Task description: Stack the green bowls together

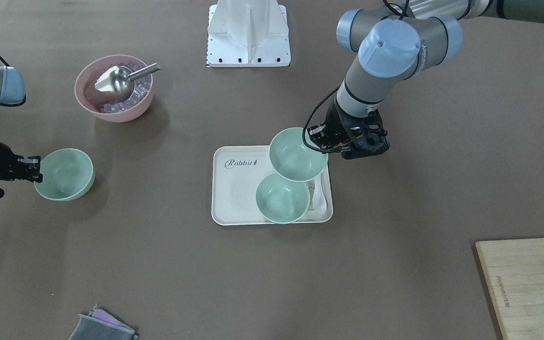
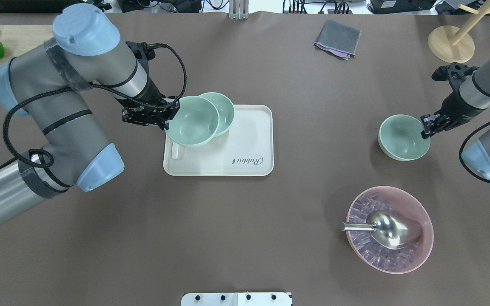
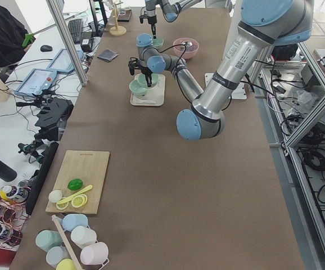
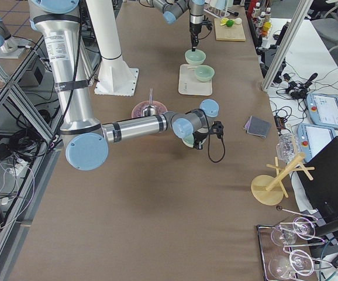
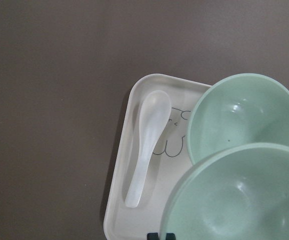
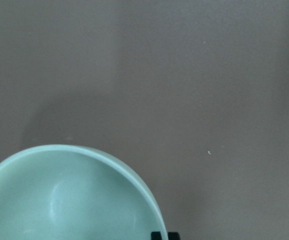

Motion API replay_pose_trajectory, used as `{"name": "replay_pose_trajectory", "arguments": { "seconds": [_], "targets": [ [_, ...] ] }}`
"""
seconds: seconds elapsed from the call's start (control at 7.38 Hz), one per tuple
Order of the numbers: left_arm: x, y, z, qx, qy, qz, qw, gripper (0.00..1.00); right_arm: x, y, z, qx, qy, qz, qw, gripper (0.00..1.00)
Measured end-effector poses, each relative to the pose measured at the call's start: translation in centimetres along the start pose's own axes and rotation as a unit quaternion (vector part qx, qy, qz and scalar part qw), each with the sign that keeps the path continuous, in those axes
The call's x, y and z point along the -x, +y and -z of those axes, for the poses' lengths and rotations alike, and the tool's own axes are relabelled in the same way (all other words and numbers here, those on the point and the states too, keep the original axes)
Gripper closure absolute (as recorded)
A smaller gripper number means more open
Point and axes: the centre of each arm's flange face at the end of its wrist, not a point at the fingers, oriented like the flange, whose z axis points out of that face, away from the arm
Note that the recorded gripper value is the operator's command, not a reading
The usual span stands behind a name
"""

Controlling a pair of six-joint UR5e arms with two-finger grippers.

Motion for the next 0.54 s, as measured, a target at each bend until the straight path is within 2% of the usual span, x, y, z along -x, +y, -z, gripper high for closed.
{"name": "replay_pose_trajectory", "arguments": {
  "seconds": [0.27,0.54],
  "targets": [
    [-0.4,-0.4,-0.6,0.0,-0.002,0.001,1.0,1.0,0.5,-0.5,1.4,-0.004,-0.015,-0.002,0.9999,1.0],
    [-2.2,-1.3,-1.0,0.0,-0.002,0.003,1.0,1.0,1.1,-1.3,2.2,-0.009,-0.018,-0.002,0.9998,1.0]
  ]
}}
